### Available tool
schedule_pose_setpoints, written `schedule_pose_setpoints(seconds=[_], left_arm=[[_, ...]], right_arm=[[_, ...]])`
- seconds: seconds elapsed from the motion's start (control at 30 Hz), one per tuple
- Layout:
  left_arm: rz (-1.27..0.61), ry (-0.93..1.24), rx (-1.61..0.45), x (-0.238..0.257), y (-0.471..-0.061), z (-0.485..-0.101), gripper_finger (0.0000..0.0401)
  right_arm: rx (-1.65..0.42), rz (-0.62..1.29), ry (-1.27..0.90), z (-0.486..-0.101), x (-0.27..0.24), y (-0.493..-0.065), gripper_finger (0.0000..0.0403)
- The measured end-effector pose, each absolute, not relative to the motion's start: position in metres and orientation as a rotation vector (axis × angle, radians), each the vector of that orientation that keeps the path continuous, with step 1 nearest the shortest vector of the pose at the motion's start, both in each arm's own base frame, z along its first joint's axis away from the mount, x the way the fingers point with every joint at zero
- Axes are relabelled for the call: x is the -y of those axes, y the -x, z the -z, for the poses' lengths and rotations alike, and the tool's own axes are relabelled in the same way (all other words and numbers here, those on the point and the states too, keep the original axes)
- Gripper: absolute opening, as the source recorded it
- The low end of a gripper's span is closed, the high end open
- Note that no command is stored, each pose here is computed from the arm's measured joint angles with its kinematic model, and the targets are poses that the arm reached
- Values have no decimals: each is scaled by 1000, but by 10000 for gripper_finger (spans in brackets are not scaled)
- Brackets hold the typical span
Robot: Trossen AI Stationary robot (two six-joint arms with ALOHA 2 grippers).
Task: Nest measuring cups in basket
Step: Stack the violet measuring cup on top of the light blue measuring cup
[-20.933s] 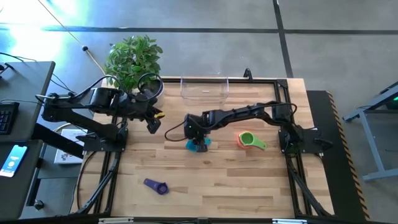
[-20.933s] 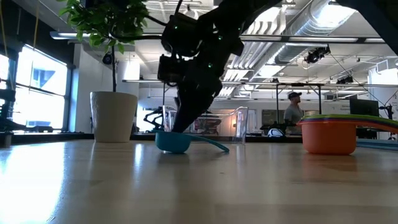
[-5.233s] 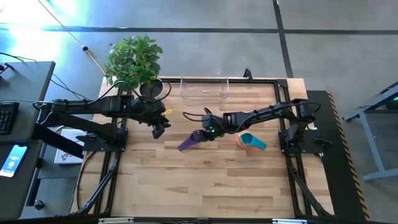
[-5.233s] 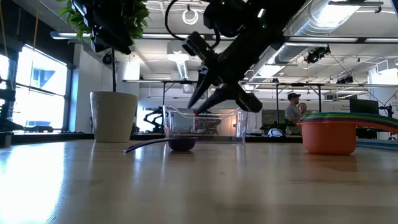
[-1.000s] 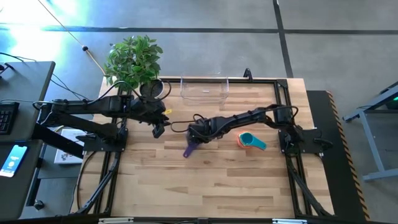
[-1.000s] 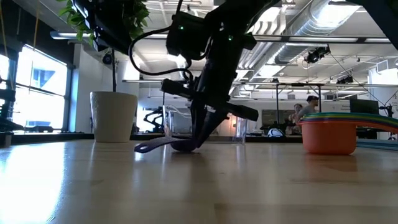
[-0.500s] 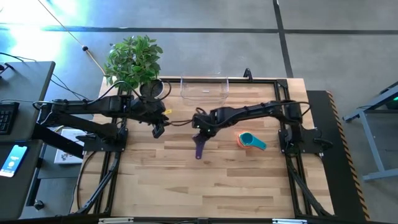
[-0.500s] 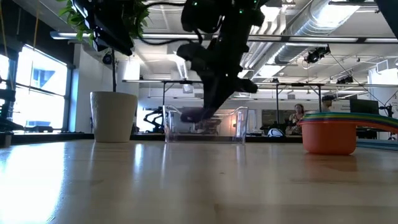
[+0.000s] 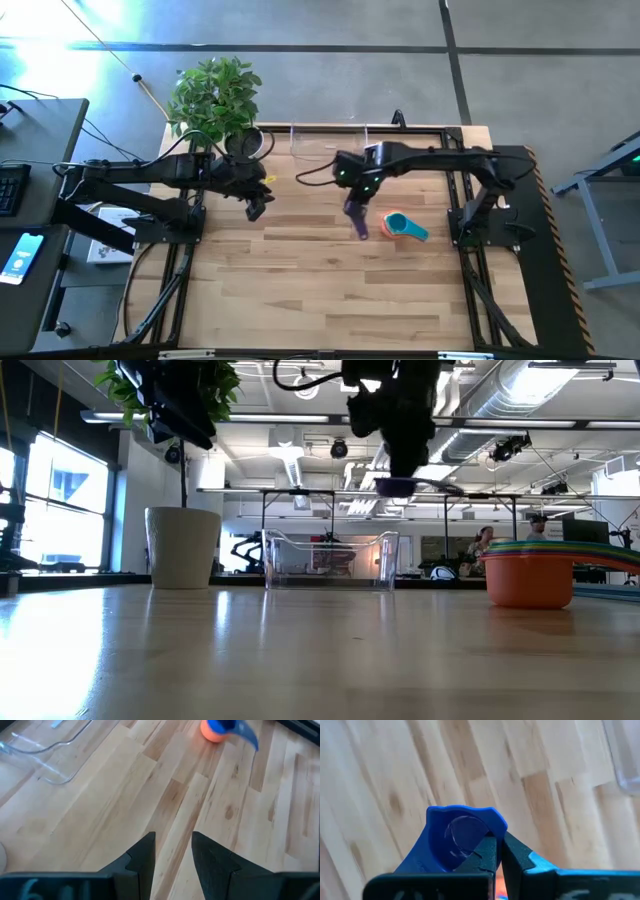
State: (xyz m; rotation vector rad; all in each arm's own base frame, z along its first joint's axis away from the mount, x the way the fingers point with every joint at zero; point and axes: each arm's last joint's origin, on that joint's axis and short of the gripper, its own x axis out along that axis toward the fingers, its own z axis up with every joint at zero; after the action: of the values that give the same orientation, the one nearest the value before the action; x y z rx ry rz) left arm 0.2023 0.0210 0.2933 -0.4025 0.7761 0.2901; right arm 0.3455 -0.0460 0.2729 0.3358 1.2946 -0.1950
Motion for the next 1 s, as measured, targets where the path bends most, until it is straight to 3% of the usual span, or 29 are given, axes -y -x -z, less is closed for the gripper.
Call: schedule_pose_setpoints(seconds=[0.47,0.77,1.0], left_arm=[[-436,655,-726,-31,-201,-293,117],[-538,723,-679,-33,-201,-294,117],[-591,728,-651,-34,-201,-294,117]], right_arm=[[-1552,-280,98,-276,53,-305,0],[-1578,-389,182,-253,41,-284,0],[-1488,-358,231,-250,37,-257,0]])
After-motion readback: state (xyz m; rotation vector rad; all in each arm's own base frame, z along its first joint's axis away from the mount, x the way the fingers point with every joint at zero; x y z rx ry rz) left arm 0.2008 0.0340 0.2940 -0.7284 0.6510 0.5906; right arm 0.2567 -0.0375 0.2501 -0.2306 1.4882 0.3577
